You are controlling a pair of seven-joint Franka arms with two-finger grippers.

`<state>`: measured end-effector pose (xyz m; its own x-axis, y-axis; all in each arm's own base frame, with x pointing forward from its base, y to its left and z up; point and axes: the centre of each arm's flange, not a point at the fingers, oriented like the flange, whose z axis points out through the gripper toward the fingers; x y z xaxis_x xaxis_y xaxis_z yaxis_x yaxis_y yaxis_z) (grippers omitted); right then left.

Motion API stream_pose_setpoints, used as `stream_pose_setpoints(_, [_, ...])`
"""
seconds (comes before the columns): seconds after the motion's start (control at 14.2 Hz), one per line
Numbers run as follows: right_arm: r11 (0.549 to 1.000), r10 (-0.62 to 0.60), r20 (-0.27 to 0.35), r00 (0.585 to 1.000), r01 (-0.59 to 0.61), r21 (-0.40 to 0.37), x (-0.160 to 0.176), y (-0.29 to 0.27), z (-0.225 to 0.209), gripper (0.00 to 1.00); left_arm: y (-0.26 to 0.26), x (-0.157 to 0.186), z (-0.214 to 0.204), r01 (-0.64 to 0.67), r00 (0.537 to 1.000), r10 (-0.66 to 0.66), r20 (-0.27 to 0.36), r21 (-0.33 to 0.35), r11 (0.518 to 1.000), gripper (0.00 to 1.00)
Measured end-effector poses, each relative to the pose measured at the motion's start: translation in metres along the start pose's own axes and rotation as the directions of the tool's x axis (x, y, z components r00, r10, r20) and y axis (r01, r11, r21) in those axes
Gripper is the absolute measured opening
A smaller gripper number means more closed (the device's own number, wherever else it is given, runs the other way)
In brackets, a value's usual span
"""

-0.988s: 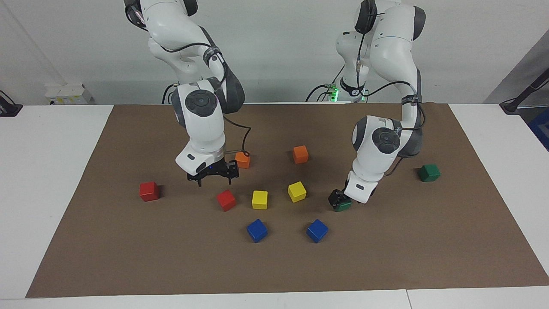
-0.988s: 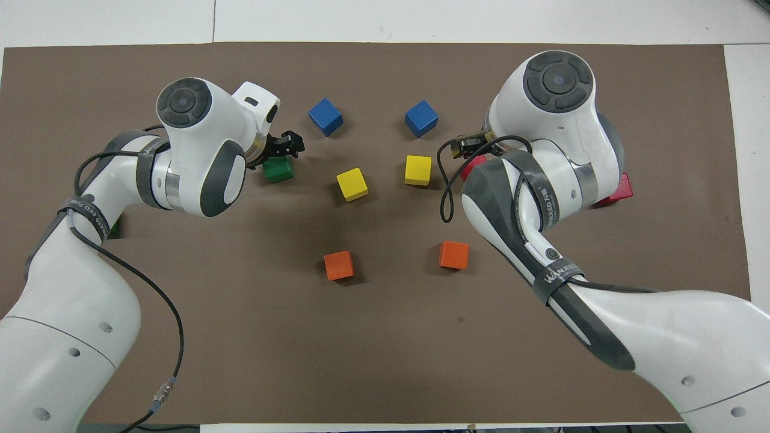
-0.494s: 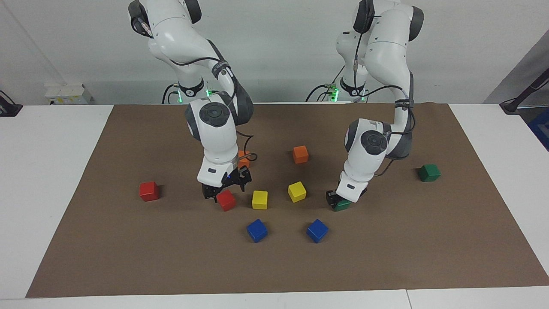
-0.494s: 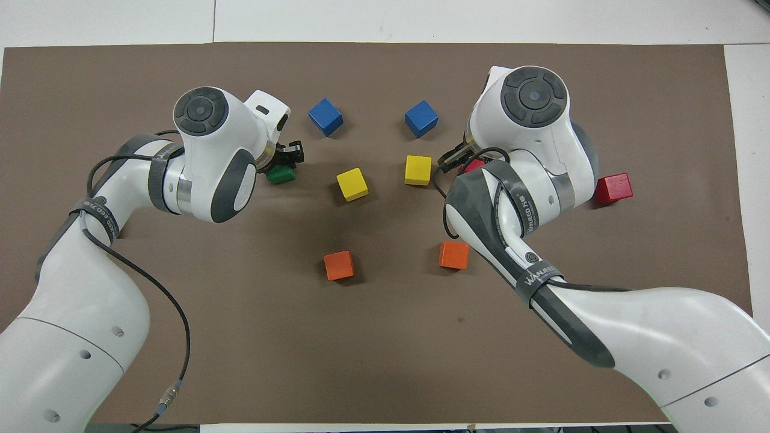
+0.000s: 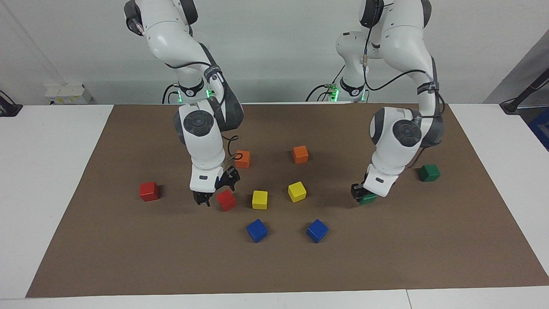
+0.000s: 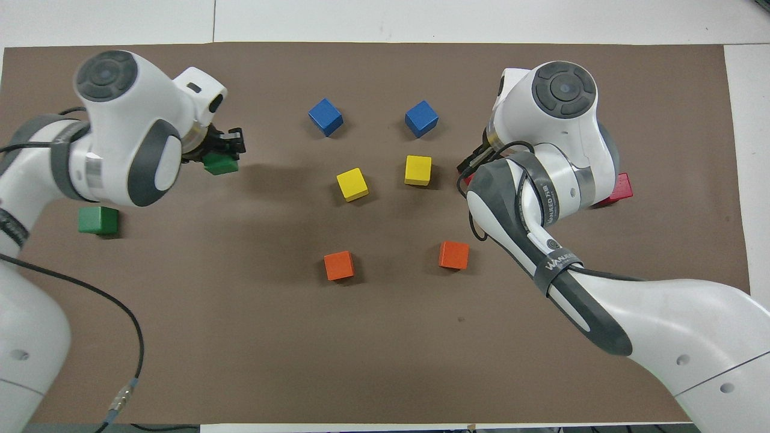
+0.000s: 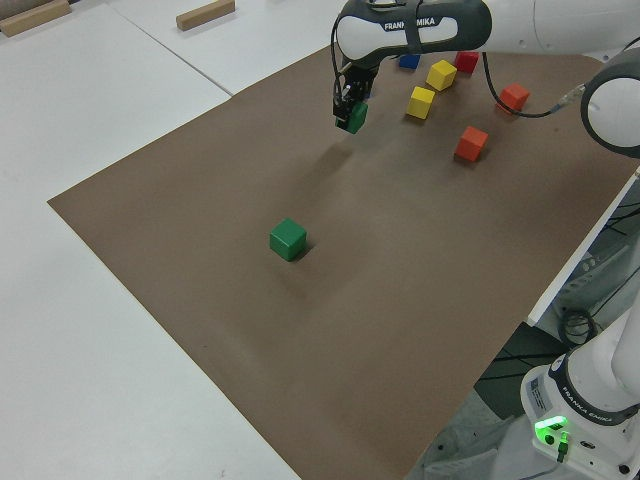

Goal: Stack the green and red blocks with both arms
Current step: 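Carry the green cube with the left gripper while the right gripper carries red, then lower the green cube beside the first green and open the left gripper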

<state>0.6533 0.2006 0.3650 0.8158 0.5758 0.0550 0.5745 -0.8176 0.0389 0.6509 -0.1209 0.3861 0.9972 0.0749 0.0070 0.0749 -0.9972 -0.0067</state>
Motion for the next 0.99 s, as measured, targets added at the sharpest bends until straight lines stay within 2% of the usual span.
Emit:
stream_pose_setpoints(0.21, [1.000, -0.004, 0.007, 1.000, 0.004, 0.008, 0.000, -0.005, 0.005, 1.00, -0.103, -0.010, -0.027, -0.109, 0.994, 0.109, 0.012, 0.011, 0.994, 0.55])
stream_pose_setpoints(0.42, [1.000, -0.006, 0.022, 1.000, 0.006, 0.016, 0.000, -0.009, 0.017, 1.00, -0.185, -0.025, -0.023, -0.192, 0.981, 0.192, 0.036, 0.001, 0.981, 0.55])
stream_pose_setpoints(0.63, [1.000, -0.008, 0.021, 1.000, 0.007, 0.022, -0.003, -0.012, 0.035, 1.00, -0.255, -0.037, -0.008, -0.248, 0.969, 0.248, 0.005, -0.032, 0.968, 0.55])
stream_pose_setpoints(0.78, [1.000, 0.002, 0.017, 1.000, -0.002, 0.023, -0.004, -0.015, 0.044, 1.00, -0.277, -0.047, 0.007, -0.256, 0.966, 0.255, -0.031, -0.025, 0.966, 0.55])
stream_pose_setpoints(0.99, [1.000, 0.004, 0.006, 1.000, -0.005, 0.023, -0.005, -0.018, 0.051, 1.00, -0.278, -0.059, 0.020, -0.243, 0.969, 0.241, -0.045, -0.040, 0.969, 0.55])
